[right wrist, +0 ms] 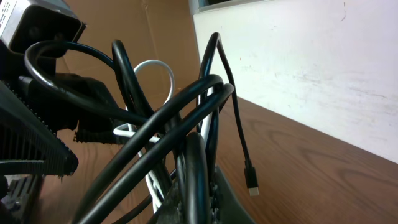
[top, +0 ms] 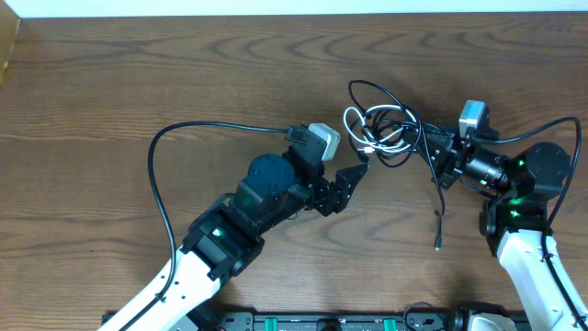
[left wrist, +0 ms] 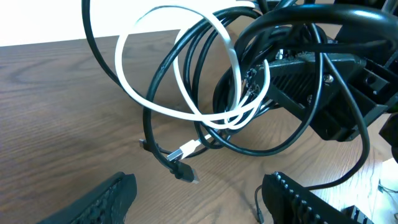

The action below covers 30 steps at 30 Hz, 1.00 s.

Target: Untangle cables

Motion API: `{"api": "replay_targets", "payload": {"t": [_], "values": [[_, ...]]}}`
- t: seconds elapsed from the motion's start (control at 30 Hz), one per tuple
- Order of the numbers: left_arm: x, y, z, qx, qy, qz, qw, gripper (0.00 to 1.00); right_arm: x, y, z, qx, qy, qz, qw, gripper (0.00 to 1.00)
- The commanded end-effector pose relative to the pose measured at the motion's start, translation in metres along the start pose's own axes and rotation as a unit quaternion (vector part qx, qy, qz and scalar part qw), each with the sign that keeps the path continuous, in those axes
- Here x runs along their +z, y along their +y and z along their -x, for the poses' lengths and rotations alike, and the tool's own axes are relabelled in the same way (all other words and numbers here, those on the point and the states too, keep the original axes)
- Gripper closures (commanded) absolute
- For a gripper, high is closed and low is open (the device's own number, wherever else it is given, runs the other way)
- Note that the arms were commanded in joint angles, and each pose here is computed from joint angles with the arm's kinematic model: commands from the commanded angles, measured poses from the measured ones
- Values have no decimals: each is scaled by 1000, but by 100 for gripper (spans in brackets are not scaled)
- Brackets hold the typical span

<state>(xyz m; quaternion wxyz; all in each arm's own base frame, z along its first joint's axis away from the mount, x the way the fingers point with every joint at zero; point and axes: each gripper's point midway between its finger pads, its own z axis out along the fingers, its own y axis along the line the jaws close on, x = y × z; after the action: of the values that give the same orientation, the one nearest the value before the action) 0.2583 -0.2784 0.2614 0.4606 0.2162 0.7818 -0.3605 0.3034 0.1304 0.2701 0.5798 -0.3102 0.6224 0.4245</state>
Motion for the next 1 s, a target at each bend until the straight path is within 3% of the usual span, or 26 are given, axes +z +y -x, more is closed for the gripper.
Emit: {"api": "replay_targets", "payload": {"t": [0.0,0.97], "values": [[2,-3,1,-1,1,-7,1000,31,-1,-2,6,-7,-5,-6,1000,99],[2,-2,1,-11,2,-5,1000,36,-1,3,0,46,6,10,999,99]]}}
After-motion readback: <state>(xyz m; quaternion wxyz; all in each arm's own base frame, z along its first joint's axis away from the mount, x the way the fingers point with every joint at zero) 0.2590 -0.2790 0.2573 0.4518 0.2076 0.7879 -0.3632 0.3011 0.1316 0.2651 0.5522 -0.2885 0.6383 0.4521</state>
